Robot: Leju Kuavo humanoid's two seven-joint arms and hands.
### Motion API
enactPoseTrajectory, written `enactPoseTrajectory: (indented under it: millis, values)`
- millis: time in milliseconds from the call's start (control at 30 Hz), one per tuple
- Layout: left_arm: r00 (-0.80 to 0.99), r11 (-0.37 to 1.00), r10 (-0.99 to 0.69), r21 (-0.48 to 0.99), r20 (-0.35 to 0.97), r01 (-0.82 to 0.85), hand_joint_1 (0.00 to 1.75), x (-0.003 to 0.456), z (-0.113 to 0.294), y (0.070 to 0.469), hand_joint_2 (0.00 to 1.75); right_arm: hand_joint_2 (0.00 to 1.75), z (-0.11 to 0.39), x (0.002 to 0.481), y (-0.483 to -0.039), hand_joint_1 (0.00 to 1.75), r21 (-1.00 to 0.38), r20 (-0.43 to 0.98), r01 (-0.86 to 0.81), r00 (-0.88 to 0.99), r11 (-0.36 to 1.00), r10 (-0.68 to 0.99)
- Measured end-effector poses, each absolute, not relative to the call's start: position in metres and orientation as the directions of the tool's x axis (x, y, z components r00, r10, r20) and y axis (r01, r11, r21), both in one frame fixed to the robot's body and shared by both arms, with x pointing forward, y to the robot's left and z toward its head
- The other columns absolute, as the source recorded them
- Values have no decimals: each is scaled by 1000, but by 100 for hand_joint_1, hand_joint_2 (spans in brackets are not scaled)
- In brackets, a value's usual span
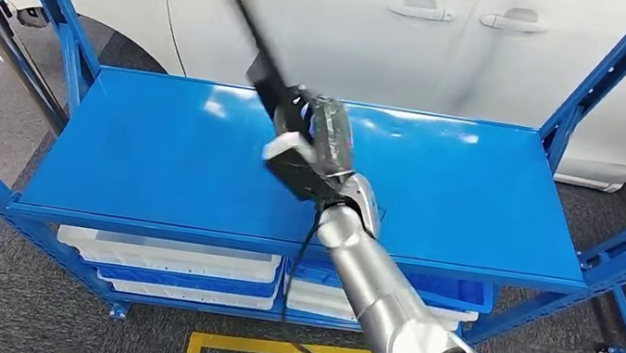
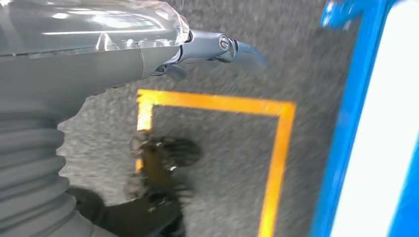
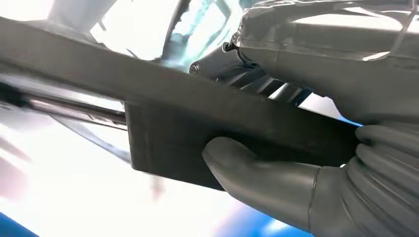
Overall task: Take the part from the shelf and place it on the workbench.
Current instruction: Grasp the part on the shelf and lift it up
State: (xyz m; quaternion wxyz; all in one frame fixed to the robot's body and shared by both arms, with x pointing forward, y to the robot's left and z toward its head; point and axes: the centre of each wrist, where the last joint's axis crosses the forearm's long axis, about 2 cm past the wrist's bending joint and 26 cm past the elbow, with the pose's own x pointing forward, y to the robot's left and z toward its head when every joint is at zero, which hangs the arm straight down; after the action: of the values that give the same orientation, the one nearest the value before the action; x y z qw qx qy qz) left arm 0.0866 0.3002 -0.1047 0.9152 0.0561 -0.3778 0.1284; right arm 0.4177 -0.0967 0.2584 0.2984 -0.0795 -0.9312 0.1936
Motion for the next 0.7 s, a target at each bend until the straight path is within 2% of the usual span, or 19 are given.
enactPoseTrajectory:
  millis: [67, 100, 167, 233, 300, 400, 533, 700]
  values:
    - [672, 952, 211, 5, 710, -305, 0, 86, -105, 302, 175, 175, 283, 409, -105, 175, -100, 551, -50, -834, 994, 13]
    - [667, 948, 222, 3, 711, -318, 0, 85, -105, 302, 175, 175, 293, 404, -111, 175, 1, 552, -88, -831, 996, -74]
    - [653, 940, 237, 0, 719, -341, 0, 83, -105, 303, 175, 175, 301, 391, -124, 175, 120, 532, -196, -815, 973, -230]
    - [639, 937, 243, -5, 730, -350, 0, 81, -106, 303, 175, 175, 303, 370, -137, 175, 179, 454, -388, -783, 904, -426]
    - [630, 936, 249, -16, 736, -351, 0, 81, -106, 304, 175, 175, 303, 346, -145, 175, 164, 353, -593, -711, 788, -608]
    - [628, 935, 253, -21, 736, -353, 0, 77, -106, 304, 175, 175, 290, 314, -145, 175, 83, 300, -756, -603, 650, -739]
    - [629, 940, 239, -14, 740, -341, 0, 76, -106, 306, 175, 175, 265, 283, -121, 175, 3, 359, -817, -537, 576, -763]
    - [633, 943, 229, -7, 739, -333, 0, 74, -107, 307, 175, 175, 242, 260, -101, 175, -11, 428, -853, -476, 522, -769]
